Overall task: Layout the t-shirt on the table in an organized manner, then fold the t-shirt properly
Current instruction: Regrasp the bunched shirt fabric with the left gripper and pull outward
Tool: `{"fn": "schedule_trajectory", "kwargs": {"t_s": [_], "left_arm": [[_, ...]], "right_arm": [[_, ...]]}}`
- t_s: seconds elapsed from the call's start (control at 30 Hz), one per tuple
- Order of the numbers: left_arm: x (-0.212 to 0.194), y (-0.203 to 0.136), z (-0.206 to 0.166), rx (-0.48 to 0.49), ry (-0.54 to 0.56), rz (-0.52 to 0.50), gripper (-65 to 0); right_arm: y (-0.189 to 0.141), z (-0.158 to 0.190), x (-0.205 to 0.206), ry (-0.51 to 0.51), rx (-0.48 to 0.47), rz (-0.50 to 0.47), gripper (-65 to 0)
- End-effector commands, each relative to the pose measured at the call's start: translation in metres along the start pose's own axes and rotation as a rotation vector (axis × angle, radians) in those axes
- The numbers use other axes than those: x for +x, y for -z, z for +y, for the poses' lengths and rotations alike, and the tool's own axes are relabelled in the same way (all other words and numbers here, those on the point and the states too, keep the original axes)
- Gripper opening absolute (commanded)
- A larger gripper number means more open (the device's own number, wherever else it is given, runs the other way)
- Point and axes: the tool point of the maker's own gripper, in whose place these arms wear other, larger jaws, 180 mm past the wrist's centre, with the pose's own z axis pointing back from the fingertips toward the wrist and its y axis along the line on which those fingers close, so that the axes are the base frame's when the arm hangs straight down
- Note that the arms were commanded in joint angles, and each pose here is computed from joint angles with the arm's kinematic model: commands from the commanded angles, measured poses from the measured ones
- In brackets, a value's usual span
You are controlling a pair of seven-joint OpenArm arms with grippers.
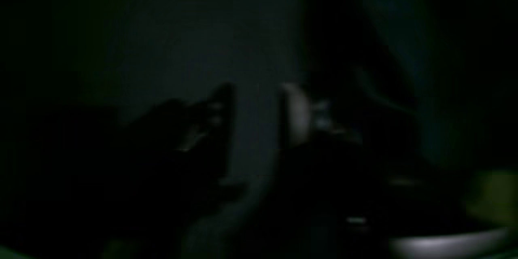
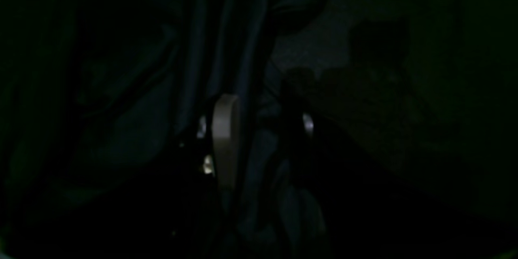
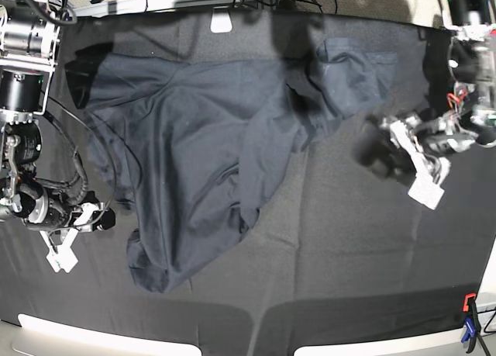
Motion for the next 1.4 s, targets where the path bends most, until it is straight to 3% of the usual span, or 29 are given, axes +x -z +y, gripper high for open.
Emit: {"fn": "schedule_trajectory", "kwargs": {"t_s": [0.0, 0.1, 0.4, 0.5, 0.6, 0.77, 1.0, 1.37], "left_arm": [[0.012, -0.005, -0.009, -0.053, 0.007, -0.027, -36.8], [-0.001, -0.006, -0.031, -0.169, -0.03, 0.046, -36.8], [-0.029, 0.021, -0.081, -0.337, 0.002, 0.168, -36.9], [-0.042, 0.038, -0.074, -0.247, 0.085, 0.215, -36.9], [-0.04, 0.045, -0.058, -0.15, 0.155, 0.196, -36.9], [-0.034, 0.043, -0.045, -0.094, 0.195, 0.171, -36.9], [-0.051, 0.038, -0.048, -0.122, 0.172, 0.263, -36.9], [-0.078, 0.034, -0.057, -0.148, 0.124, 0.309, -36.9]], "right_arm": [[-0.011, -0.003, 0.023, -0.017, -0.004, -0.067, -45.7], [-0.011, -0.003, 0.023, -0.017, -0.004, -0.067, -45.7], [-0.011, -0.003, 0.023, -0.017, -0.004, -0.066, -45.7], [-0.011, -0.003, 0.023, -0.016, -0.004, -0.065, -45.7], [-0.011, -0.003, 0.023, -0.016, -0.004, -0.065, -45.7], [-0.011, -0.003, 0.023, -0.017, -0.005, -0.066, -45.7], [-0.011, -0.003, 0.023, -0.017, -0.004, -0.066, -45.7], [-0.011, -0.003, 0.023, -0.017, -0.004, -0.067, -45.7]]}}
